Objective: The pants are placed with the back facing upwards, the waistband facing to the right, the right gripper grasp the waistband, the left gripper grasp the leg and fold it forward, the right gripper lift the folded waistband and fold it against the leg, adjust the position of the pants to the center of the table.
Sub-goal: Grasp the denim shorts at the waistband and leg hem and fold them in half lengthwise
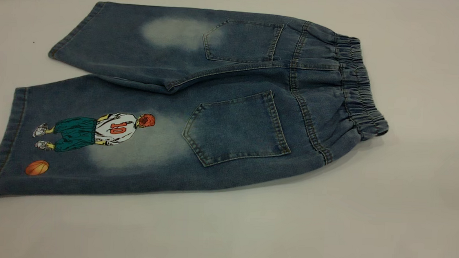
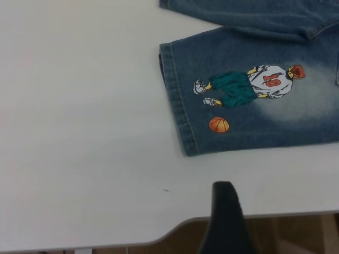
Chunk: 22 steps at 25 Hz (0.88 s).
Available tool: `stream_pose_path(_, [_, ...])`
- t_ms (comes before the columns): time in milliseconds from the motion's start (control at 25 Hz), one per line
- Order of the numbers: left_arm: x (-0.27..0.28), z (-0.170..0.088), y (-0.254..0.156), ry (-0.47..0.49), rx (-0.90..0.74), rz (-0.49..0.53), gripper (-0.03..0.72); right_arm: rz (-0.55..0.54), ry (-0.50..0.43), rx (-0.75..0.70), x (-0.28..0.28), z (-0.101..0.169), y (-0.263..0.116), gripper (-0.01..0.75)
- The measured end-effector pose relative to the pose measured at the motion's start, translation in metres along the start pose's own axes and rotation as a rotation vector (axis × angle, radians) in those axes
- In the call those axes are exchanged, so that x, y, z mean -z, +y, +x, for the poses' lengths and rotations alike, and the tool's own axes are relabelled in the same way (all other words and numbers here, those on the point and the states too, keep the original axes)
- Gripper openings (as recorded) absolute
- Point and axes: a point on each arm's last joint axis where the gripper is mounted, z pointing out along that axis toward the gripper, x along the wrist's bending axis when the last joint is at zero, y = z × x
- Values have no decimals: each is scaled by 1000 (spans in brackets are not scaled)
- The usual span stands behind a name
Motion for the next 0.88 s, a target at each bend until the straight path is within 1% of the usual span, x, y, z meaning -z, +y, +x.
stream_pose_path(560, [0,0,0,0,0,0,461,0,0,0,0,0,0,580])
stream_pose_path(680, [0,0,0,-1,22,0,461,-4,0,-2,0,0,0,580])
stream_pose_path(800, [-4,0,6,-3,33,29,461,-39,9,-29,4,1,8,580])
stream_pose_path(880, [-9,-1,21,-8,43,33,461,-85,21,-51,11,3,23,580])
